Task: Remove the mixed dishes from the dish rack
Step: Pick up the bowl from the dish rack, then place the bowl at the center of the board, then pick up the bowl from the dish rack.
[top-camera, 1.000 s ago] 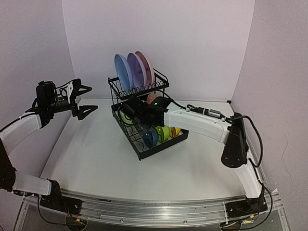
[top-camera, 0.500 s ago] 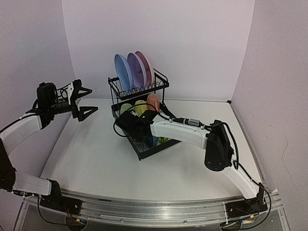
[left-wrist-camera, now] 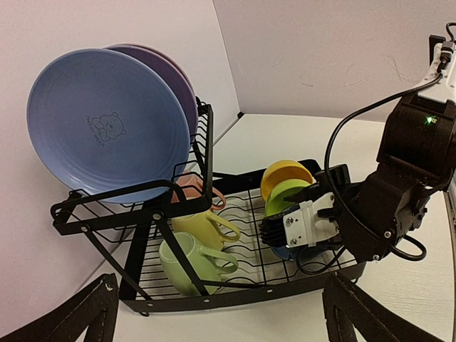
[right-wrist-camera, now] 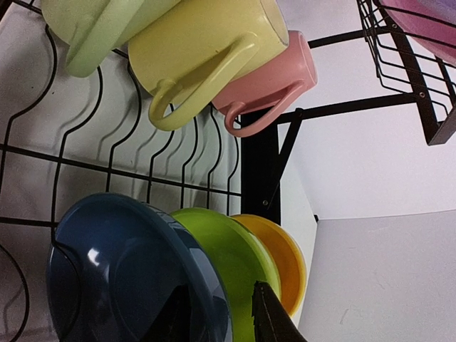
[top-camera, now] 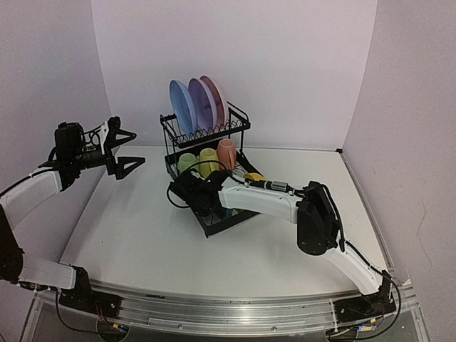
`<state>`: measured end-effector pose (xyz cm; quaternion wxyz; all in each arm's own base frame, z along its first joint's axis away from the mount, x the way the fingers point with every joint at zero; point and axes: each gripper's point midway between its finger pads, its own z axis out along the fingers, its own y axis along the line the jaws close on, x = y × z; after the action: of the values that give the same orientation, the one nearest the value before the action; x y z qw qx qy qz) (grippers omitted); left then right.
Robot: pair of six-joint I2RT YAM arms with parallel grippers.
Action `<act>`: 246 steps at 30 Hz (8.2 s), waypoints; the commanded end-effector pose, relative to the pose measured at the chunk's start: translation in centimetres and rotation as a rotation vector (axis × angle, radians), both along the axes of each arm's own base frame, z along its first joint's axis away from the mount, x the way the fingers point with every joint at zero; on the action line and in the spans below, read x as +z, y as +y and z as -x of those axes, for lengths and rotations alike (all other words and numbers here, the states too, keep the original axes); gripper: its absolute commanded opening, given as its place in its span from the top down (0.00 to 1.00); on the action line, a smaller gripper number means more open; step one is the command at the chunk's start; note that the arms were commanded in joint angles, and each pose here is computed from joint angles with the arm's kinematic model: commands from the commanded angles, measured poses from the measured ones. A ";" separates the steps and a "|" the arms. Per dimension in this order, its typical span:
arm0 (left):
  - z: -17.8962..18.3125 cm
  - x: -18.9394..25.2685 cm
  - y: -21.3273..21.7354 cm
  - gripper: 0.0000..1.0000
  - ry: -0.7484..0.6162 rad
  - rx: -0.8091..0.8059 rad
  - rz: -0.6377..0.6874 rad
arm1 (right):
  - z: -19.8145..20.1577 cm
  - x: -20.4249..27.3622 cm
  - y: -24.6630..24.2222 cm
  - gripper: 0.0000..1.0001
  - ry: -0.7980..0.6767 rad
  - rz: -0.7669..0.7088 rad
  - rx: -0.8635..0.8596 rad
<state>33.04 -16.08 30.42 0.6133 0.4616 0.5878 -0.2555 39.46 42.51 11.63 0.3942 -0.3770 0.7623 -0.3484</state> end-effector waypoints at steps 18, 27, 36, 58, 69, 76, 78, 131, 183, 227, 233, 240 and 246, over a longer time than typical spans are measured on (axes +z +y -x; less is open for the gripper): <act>-0.6 1.8 -0.1 0.00 -0.033 0.003 0.011 | -1.3 1.6 0.2 1.00 -0.118 0.069 0.006; -0.8 1.7 -0.1 0.00 -0.039 0.004 0.011 | -1.9 5.4 1.4 1.00 -0.195 0.040 0.044; -1.1 1.6 0.1 0.00 -0.042 0.011 0.011 | -1.8 8.0 2.1 1.00 -0.218 0.011 0.071; -0.6 1.0 0.2 0.00 -0.051 -0.006 0.001 | -3.1 10.3 3.3 1.00 -0.358 0.282 0.132; 0.9 -1.0 -0.4 0.00 -0.045 -0.082 -0.019 | -2.8 12.8 2.4 1.00 -0.411 0.291 0.107; 0.7 -0.9 -0.4 0.00 -0.030 -0.078 -0.011 | -1.9 16.1 2.1 1.00 -0.451 0.220 0.087; 0.6 -0.8 -0.4 0.00 -0.027 -0.078 -0.004 | -1.4 17.7 1.9 1.00 -0.472 0.161 0.092; 1.5 -1.1 -0.5 0.00 0.036 -0.079 0.028 | -8.0 -3.8 -38.4 1.00 0.152 -1.082 -1.001; 0.3 -1.1 -0.3 0.00 0.020 -0.062 0.022 | -2.9 6.9 -5.0 0.39 0.152 -0.420 -0.076; -0.5 -1.5 0.0 0.00 0.042 -0.026 0.026 | -5.7 0.3 -3.5 0.98 -0.016 0.134 -0.004; -0.4 -1.5 0.2 0.00 0.039 -0.021 0.024 | -5.8 0.7 -3.4 1.00 -0.033 0.149 0.011; -0.4 -1.5 0.2 0.00 0.034 -0.021 0.024 | -6.1 1.8 -3.0 1.00 -0.053 0.133 0.023; -0.4 -1.4 0.2 0.00 0.029 -0.019 0.024 | -6.3 3.7 -2.9 1.00 -0.097 0.158 0.027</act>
<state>33.31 -16.00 27.64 0.5872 0.4483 0.6078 -0.2912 45.05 39.10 11.80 0.3601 -0.4287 0.7062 -0.4335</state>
